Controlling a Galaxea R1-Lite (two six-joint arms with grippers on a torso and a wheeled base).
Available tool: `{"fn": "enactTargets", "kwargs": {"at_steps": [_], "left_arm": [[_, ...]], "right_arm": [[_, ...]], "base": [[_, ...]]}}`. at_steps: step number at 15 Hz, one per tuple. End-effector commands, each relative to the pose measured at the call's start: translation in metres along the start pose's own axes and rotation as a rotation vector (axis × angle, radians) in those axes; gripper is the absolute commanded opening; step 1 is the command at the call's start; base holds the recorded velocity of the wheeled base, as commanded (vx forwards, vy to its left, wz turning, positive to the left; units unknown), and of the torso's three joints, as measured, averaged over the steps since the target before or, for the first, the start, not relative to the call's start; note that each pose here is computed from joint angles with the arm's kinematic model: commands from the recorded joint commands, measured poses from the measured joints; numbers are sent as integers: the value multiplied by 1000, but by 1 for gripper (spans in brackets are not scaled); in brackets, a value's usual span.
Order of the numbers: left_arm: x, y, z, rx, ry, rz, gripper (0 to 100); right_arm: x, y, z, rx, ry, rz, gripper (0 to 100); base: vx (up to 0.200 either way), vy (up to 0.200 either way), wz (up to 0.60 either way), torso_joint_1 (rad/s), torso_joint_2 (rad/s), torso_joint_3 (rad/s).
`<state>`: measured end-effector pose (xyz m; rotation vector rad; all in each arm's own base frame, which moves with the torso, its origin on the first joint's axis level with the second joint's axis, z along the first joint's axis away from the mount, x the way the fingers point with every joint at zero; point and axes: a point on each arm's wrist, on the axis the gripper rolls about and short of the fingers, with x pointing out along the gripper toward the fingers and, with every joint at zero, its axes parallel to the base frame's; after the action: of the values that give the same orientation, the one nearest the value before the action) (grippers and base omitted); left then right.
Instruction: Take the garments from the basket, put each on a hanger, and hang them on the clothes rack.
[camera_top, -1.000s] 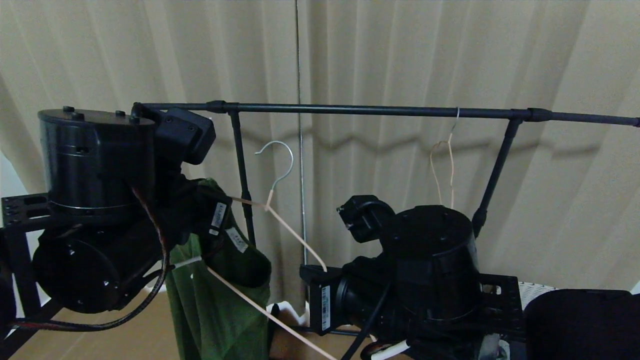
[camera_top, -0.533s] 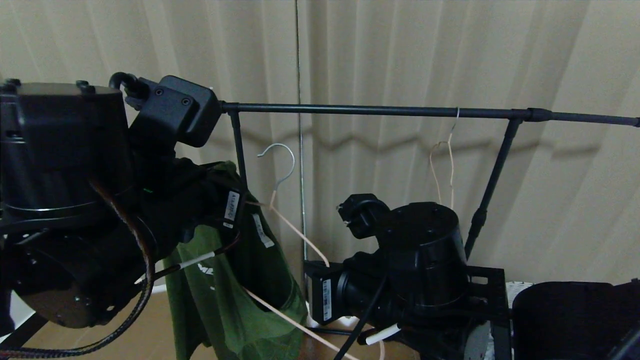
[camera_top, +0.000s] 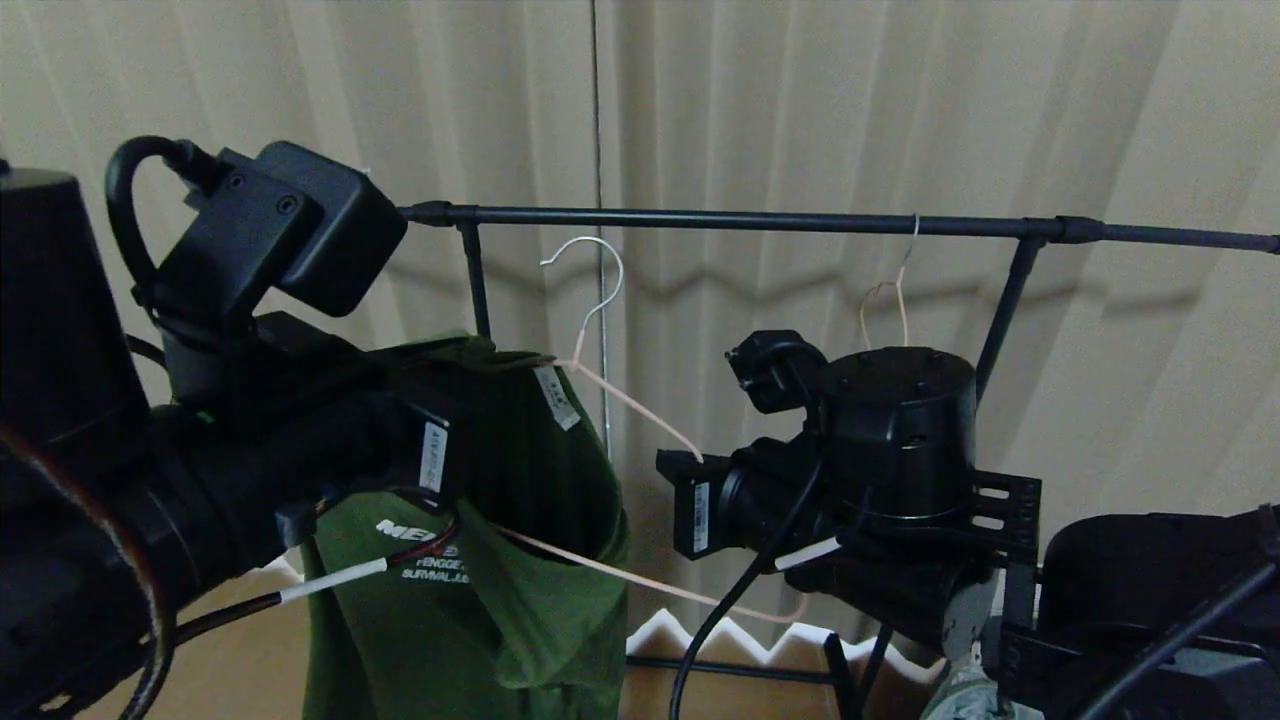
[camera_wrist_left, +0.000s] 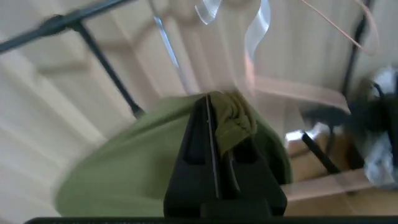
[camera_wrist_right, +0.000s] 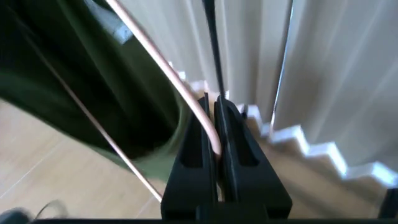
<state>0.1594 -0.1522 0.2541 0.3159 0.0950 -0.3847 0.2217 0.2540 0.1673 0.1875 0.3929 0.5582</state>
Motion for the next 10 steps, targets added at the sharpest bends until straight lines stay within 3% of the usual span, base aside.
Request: {"fn": "enactTargets", "kwargs": {"at_steps": [1,2,4,8,9,10], "left_arm": [[-7,2,-4,1,-5,-16,0],[-10,0,-12,10,-2,-95,0],[-15,0,-20,15,1,-161,0],[-14,-2,-28,24,28,-167,0],[-14,-2,-29,25,30,-167,100],[-14,-2,-29,23,30,-167,100]], "right_arm": [[-2,-2,2,-2,-12,-3,0],[-2,-3,4,-13,-32,0,0],[-1,-6,5,-16,-37,-8,0],[-6,-8,4,-57,-81,5,0],[-6,-9,2,-75,-90,7,0],[-9,-10,-1,-97,-112,13,0]], "base": [[0,0,0,0,0,0],[0,0,0,0,0,0],[0,0,0,0,0,0],[0,0,0,0,0,0],[0,0,0,0,0,0],[0,0,0,0,0,0]]}}
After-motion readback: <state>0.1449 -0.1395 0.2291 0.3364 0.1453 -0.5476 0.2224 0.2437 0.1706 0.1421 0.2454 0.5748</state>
